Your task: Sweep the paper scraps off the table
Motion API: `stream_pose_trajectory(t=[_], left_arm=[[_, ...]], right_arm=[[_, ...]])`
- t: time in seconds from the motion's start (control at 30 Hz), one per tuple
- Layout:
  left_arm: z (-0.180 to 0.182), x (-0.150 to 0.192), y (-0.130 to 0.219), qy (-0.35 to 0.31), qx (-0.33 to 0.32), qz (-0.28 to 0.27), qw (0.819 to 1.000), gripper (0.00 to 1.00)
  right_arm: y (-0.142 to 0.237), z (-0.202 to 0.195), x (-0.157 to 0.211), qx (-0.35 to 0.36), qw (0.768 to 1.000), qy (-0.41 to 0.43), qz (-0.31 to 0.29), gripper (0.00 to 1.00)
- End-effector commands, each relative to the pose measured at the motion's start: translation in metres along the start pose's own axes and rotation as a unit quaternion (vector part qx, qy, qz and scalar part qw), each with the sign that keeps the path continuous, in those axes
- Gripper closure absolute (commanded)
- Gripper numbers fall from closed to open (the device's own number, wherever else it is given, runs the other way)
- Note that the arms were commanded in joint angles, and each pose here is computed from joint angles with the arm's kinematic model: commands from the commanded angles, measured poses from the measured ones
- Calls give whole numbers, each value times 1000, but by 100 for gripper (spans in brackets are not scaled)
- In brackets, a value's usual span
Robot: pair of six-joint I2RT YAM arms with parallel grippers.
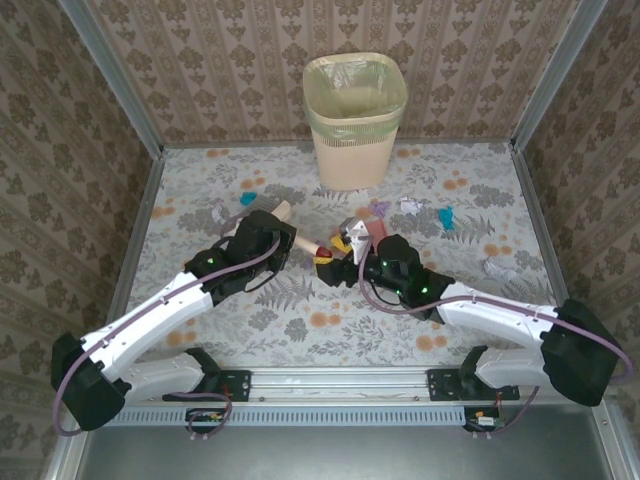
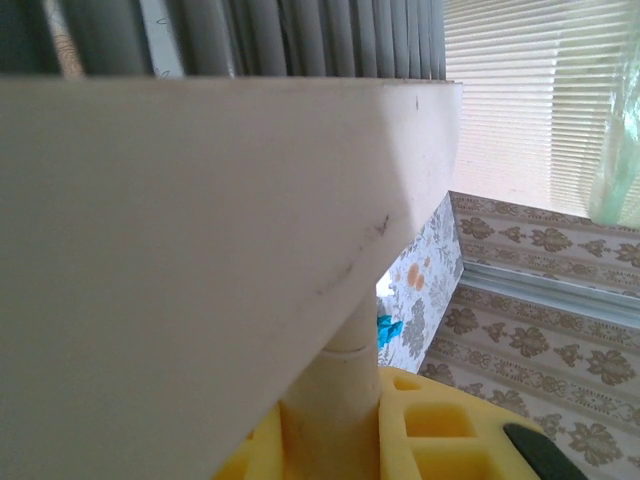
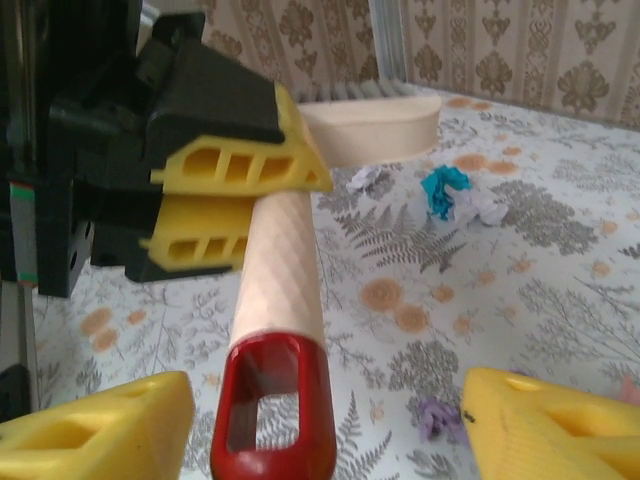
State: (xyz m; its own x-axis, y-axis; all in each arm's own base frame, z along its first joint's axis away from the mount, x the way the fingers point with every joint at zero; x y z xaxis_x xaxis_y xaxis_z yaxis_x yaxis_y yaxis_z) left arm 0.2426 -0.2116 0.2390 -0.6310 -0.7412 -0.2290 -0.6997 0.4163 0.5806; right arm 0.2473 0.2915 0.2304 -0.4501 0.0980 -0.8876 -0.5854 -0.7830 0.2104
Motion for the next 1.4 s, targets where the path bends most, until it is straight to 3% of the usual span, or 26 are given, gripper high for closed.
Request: stream_pose_trajectory(t=[0.0,0.37,0.83,1.07,1.37], left_arm=[[6,-3,5,30,-6,-6,1000,100],[12,-5,5,47,-4,-13,999,100],[14,-3,2,49,4,-8,999,100],[11,-4,2,50,9,-7,999,100],[11,-1,-1,51,12,1,999,100]], right_arm=[[-8,15,-17,-43,998,15,-44,32],[-21,12,-11,-51,997,9,-55,47],[-26,11,-5,-48,998,14,-28,51],[-26,12,0,-59,998,16,-16,46],[-26,11,-2,-58,998,11,-18,55]])
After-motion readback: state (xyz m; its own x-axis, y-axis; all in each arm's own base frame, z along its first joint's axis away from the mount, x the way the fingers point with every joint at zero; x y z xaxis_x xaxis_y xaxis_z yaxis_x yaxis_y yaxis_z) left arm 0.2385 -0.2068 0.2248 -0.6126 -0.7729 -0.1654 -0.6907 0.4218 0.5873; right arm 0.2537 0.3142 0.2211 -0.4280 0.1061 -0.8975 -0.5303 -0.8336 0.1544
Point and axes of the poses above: each hand's point on the last joint's axis, 136 mm out from that joint toward the fingers, its own y axis back along the fingers, its own z axis along the line the jaws close on, x = y × z, the point moved 3 cm from there along y, back along the fingers, and after that the axes turned 13 degrees about -y, right-handed, at the moved point
